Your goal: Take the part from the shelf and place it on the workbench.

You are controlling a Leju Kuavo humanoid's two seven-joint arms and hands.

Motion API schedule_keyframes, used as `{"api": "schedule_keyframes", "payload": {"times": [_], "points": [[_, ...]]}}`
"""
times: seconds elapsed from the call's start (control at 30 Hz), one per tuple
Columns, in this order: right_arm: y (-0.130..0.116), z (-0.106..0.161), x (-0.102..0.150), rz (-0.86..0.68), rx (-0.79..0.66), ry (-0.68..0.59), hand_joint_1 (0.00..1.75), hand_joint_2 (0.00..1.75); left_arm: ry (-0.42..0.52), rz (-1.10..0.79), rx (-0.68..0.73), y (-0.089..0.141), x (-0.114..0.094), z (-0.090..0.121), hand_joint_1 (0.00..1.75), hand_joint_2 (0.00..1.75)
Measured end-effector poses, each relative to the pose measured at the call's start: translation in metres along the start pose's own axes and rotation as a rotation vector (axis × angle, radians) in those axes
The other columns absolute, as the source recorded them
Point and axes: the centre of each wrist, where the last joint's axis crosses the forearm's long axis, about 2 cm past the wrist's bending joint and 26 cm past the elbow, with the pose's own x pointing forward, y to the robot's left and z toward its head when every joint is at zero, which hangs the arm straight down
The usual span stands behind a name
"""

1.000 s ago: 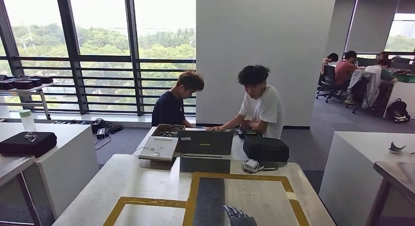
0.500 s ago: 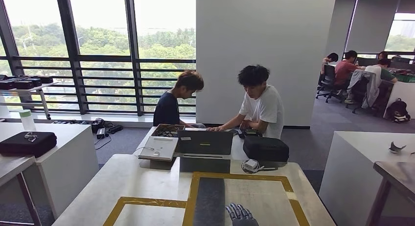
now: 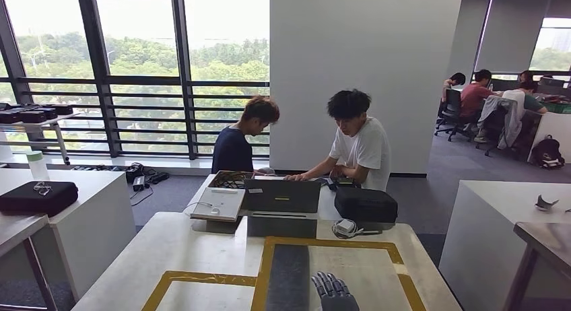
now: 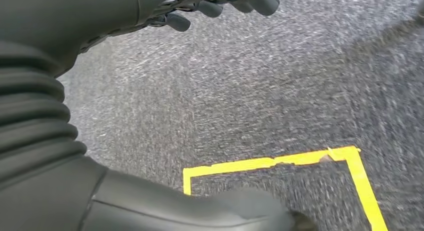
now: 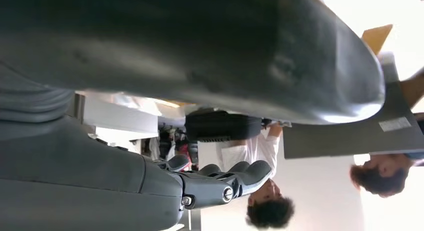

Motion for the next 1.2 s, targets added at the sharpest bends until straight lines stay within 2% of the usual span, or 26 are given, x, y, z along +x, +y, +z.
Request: {"api": "schedule_keyframes", "payload": {"times": [0.2, 0.3, 0.5, 0.83, 1.03, 1.2], "points": [[-0.051, -0.024, -0.002, 0.038, -0.155, -0.062, 0.00, 0.00, 0.023, 0.030, 0.016, 0.005, -0.007, 0.000, 0.00, 0.00], [-0.068, -0.030, -0.003, 0.052, -0.200, -0.069, 0.00, 0.00, 0.024, 0.035, 0.019, 0.006, -0.008, 0.000, 0.00, 0.00], [-0.068, -0.028, -0.006, 0.068, -0.228, -0.069, 0.00, 0.00, 0.031, 0.037, 0.019, 0.005, -0.011, 0.001, 0.00, 0.00], [-0.099, -0.020, -0.005, 0.139, -0.344, -0.087, 0.00, 0.00, 0.045, 0.024, 0.018, 0.006, -0.016, 0.002, 0.00, 0.00], [-0.093, -0.005, -0.008, 0.150, -0.374, -0.082, 0.00, 0.00, 0.047, 0.013, 0.013, 0.010, -0.018, 0.001, 0.00, 0.00], [-0.098, -0.001, -0.011, 0.164, -0.402, -0.084, 0.00, 0.00, 0.044, 0.012, 0.016, 0.013, -0.017, 0.000, 0.00, 0.00]]}}
